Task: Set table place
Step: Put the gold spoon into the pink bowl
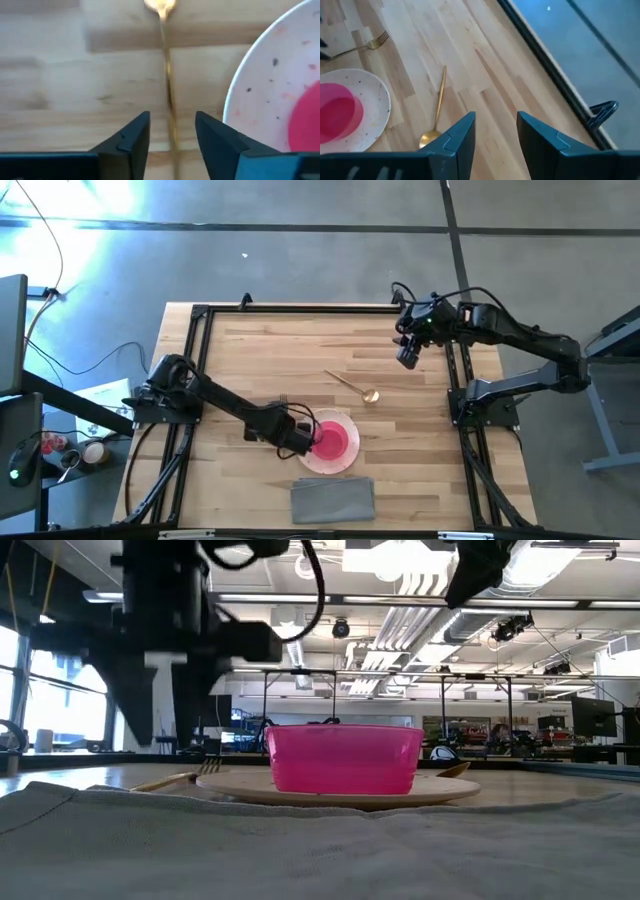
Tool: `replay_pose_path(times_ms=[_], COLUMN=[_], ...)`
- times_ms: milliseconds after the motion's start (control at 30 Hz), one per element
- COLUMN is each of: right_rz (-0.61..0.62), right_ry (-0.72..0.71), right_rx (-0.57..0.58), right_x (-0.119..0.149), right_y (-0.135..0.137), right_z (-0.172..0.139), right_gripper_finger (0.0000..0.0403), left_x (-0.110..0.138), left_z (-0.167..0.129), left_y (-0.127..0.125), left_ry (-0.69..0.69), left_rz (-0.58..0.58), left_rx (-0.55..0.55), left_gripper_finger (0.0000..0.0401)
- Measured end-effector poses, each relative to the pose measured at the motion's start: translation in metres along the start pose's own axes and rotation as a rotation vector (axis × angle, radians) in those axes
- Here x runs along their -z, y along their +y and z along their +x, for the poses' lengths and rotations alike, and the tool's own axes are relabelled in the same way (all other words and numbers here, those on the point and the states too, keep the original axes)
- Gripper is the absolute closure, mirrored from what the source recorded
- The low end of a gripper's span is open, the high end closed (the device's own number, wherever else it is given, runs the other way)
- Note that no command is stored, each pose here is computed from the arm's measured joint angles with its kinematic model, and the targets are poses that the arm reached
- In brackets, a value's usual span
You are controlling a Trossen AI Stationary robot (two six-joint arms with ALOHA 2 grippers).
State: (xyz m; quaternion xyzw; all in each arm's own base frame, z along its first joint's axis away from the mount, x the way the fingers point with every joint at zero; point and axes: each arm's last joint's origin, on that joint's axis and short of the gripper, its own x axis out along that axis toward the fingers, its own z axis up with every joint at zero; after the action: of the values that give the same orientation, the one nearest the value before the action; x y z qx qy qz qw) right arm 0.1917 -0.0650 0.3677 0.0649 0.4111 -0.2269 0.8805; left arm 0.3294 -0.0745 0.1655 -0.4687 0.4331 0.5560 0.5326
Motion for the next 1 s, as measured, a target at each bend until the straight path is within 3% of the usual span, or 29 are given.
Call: replay_pose_path(times_ms=[167, 400, 667, 867, 1000], right_rz=[0.125, 0.404, 0.712, 0.848, 0.892], right_ry=[0.126, 0.322, 0.227, 0.224, 0.193], right_rx=[-0.057, -0.16, -0.353, -0.31, -0.287], right_x=[0.018, 0.084, 0.133, 0.155, 0.157], right_y=[-0.002, 0.01, 0.039, 0.045, 0.047], right_z=[0.017, 0.083, 0.135, 0.145, 0.148], right_gripper_finger=[0.0266, 0.0266, 0.0266, 0.0266, 0.0266], left_x=[-0.017, -0.075, -0.132, -0.149, -0.154], left_z=[-0.049, -0.098, -0.1, -0.097, -0.096], left_y=[-0.005, -0.019, -0.036, -0.038, -0.041], left_ry=[-0.182, -0.314, -0.317, -0.313, -0.323], left_rz=[0.115, 0.345, 0.604, 0.694, 0.738], left_rx=[-0.081, -0.137, -0.097, -0.107, -0.089], left_gripper_finger=[0.0224, 0.0201, 0.0201, 0.0199, 0.0201])
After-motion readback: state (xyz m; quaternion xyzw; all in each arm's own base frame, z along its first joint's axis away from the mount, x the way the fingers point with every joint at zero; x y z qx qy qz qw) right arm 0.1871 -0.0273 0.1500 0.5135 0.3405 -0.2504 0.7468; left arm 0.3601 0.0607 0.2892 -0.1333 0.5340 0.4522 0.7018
